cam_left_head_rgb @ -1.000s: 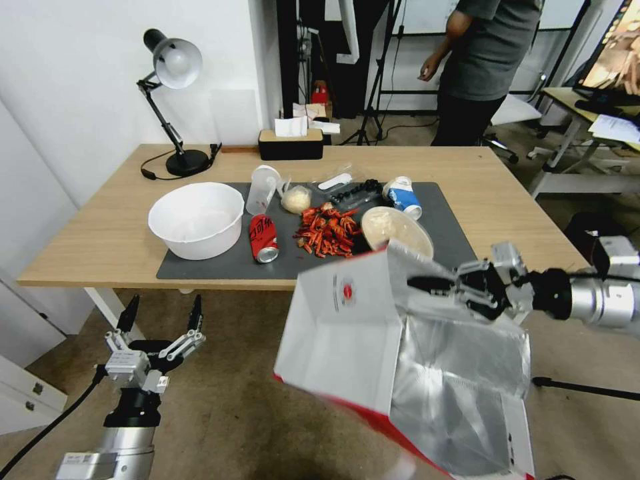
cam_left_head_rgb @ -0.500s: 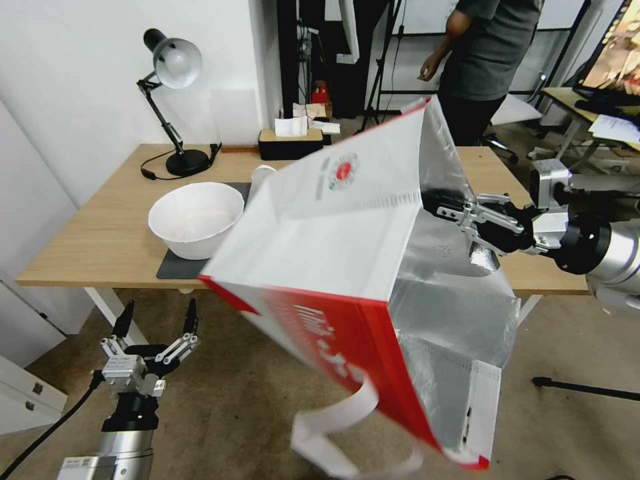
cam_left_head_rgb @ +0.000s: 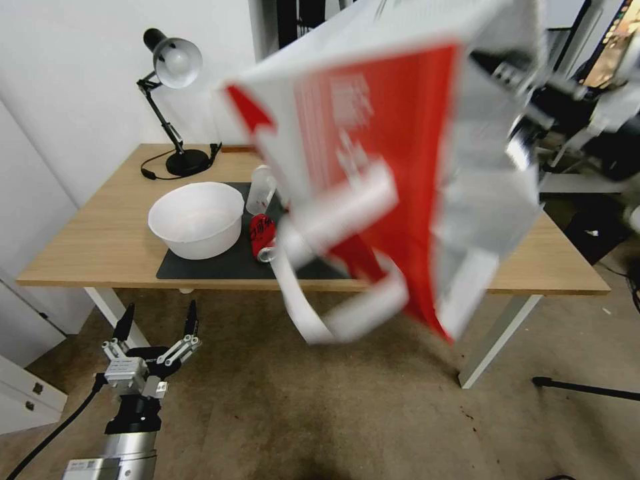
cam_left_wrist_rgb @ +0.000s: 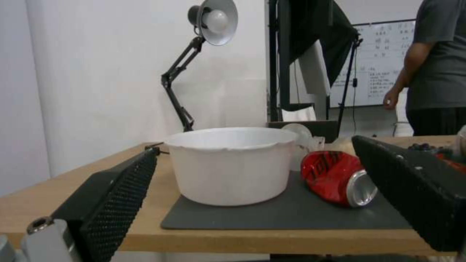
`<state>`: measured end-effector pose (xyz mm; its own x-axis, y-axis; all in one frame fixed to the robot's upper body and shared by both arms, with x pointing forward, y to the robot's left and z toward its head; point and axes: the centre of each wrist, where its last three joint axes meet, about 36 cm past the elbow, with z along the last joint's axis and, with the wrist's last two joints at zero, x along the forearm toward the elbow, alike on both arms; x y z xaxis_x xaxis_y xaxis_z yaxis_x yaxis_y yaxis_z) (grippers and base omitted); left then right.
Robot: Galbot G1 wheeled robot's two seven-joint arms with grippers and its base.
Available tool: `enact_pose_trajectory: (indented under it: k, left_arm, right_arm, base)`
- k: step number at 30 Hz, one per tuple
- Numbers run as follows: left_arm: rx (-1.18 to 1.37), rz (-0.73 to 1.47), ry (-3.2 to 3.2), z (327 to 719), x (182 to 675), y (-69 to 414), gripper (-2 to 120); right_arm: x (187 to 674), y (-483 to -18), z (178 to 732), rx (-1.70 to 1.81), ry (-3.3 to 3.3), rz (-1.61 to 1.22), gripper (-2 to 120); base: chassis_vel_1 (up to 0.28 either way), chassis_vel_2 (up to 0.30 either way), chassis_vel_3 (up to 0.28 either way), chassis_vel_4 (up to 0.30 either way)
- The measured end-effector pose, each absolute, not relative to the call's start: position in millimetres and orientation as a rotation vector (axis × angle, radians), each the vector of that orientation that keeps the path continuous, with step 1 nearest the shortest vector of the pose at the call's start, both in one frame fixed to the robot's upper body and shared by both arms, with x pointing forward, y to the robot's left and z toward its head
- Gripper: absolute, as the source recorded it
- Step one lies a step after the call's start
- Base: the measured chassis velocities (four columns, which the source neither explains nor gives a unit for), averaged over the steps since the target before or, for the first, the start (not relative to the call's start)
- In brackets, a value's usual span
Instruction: Pick up the food delivery bag from the floor and place it on the table.
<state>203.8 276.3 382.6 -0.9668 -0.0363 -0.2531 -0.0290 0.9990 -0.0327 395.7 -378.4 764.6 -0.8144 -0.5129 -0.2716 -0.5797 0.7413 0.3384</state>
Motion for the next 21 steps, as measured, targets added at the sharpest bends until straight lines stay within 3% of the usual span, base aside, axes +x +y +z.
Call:
enact_pose_trajectory:
  k: [10, 21]
  left_arm:
    - [-0.041, -0.046, 2.883, 380, 204, 274, 100]
    - [-0.031, -0.035, 2.882, 382, 203, 275, 100]
  right_arm:
    - [422, -454, 807, 0.003, 2.961, 0.907, 0]
    - [440, -472, 778, 0.271, 3.071, 1.051, 0]
  base:
    - [0.000, 0.000, 0.000, 0.000]
    - [0.000, 0.000, 0.000, 0.000]
